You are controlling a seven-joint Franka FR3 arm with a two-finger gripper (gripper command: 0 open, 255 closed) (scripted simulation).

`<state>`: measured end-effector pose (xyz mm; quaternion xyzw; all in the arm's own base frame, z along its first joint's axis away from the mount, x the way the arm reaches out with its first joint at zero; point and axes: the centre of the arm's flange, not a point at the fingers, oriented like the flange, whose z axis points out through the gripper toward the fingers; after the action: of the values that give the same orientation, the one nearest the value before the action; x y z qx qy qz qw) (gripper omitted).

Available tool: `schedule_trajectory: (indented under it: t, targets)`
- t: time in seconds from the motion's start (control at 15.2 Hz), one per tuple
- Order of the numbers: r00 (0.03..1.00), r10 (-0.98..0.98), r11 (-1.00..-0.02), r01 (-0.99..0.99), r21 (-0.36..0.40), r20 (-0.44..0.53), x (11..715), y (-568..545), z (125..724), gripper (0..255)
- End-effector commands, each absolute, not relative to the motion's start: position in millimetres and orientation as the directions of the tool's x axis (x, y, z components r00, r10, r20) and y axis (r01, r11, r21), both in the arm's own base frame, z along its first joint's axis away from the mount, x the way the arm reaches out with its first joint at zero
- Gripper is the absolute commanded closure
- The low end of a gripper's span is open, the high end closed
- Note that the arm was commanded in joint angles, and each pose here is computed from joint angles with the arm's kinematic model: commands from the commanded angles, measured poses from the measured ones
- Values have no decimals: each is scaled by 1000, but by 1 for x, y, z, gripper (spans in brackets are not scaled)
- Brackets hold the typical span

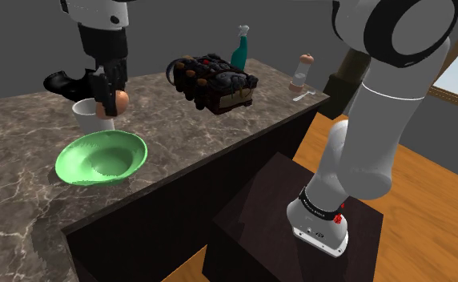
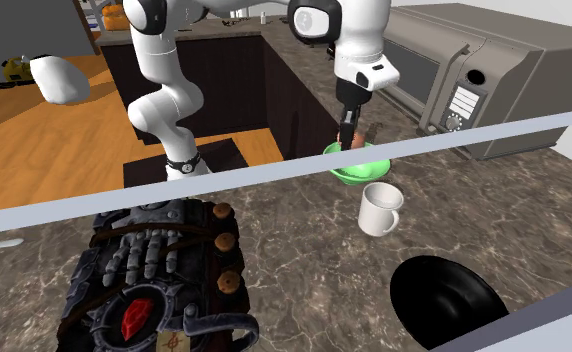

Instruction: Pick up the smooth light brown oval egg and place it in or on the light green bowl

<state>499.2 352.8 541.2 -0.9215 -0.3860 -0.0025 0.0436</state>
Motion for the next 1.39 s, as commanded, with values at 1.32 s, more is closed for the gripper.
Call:
schedule_trajectory:
  t: [1.32]
  targets:
    - [703, 710, -700, 710, -78, 39, 466, 412, 473, 255]
